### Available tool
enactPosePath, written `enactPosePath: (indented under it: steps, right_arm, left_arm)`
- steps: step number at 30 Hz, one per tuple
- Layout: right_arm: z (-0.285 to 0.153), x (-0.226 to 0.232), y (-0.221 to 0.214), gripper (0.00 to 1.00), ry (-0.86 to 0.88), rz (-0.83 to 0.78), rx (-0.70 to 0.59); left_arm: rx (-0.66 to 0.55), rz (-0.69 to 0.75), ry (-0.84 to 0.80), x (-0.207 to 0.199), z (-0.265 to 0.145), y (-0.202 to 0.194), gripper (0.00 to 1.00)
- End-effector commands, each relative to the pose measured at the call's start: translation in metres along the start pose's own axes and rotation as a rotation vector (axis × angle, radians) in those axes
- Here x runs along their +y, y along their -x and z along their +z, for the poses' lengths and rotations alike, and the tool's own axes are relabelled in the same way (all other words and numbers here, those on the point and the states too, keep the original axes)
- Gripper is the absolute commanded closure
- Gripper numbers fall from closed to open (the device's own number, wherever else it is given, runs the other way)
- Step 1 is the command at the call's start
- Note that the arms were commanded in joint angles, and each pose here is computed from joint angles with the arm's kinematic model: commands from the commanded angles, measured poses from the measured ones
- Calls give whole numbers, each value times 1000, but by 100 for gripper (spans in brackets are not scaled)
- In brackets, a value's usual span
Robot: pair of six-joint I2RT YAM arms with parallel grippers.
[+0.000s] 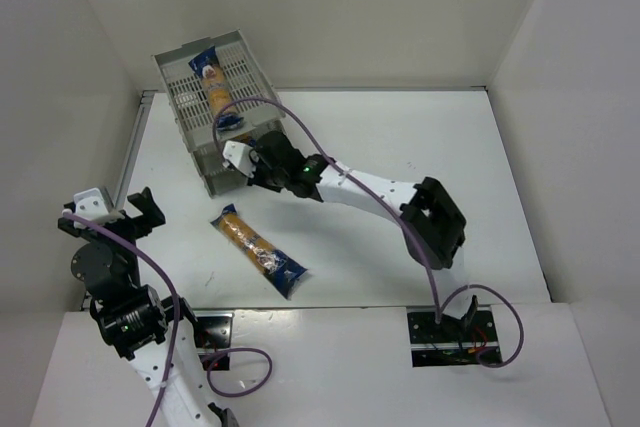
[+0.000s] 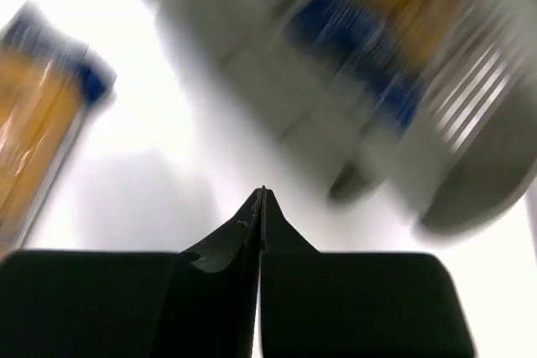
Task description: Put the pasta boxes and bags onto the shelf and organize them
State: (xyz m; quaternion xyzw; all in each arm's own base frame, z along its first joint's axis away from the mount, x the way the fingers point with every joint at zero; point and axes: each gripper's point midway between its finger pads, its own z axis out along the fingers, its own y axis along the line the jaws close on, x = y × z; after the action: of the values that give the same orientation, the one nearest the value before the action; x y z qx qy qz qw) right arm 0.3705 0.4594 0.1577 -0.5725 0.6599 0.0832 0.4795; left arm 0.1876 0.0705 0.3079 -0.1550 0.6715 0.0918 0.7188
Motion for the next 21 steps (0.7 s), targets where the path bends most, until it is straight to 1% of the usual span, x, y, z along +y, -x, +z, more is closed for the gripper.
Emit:
enactPosePath:
  steps: [1, 2, 3, 4, 5, 6, 8, 9, 10, 12, 13, 14, 16, 19, 21]
  right_arm:
    - [-66, 13, 20, 100, 56, 29, -39]
    - [-73, 15, 18, 94, 61, 66, -30]
    - [-80, 30, 1, 77, 108, 106, 22]
    - [-93, 37, 1, 23, 133, 170, 25]
    - [-99, 53, -5, 1, 192, 185, 41]
    - [-105, 79, -24, 1, 287, 213, 85]
    - [-115, 117, -25, 1, 375, 255, 99]
    - [-117, 135, -35, 1, 410, 263, 128]
    - [-116, 143, -28, 1, 418, 265, 105]
    - [-103, 166, -30, 1, 412, 289, 133]
    - [-94, 168, -30, 1, 383, 306, 134]
    - [-82, 174, -43, 1, 370, 331, 174]
    - [-73, 188, -46, 1, 354, 395, 204]
    - [-62, 190, -68, 1, 265, 431, 273]
    - [-57, 188, -93, 1, 170, 435, 332]
  left_arm:
    - [-53, 11, -7, -2, -1, 12, 1]
    - [-53, 11, -7, -2, -1, 12, 1]
    - [-62, 13, -8, -2, -3, 14, 1]
    - [-62, 13, -8, -2, -3, 14, 1]
    - [-62, 13, -8, -2, -3, 14, 1]
    - [-62, 13, -8, -2, -3, 14, 1]
    - [-62, 13, -8, -2, -3, 14, 1]
    - [-62, 13, -8, -2, -3, 14, 1]
    - [-62, 13, -8, -2, -3, 14, 1]
    - [-70, 15, -9, -3, -5, 16, 1]
    - [-71, 15, -9, -3, -5, 16, 1]
    - [-71, 15, -9, -3, -5, 16, 1]
    - [-70, 15, -18, -5, -5, 16, 1]
    - [-79, 16, -30, -8, -7, 17, 1]
    - [-92, 16, -17, -6, -9, 19, 1]
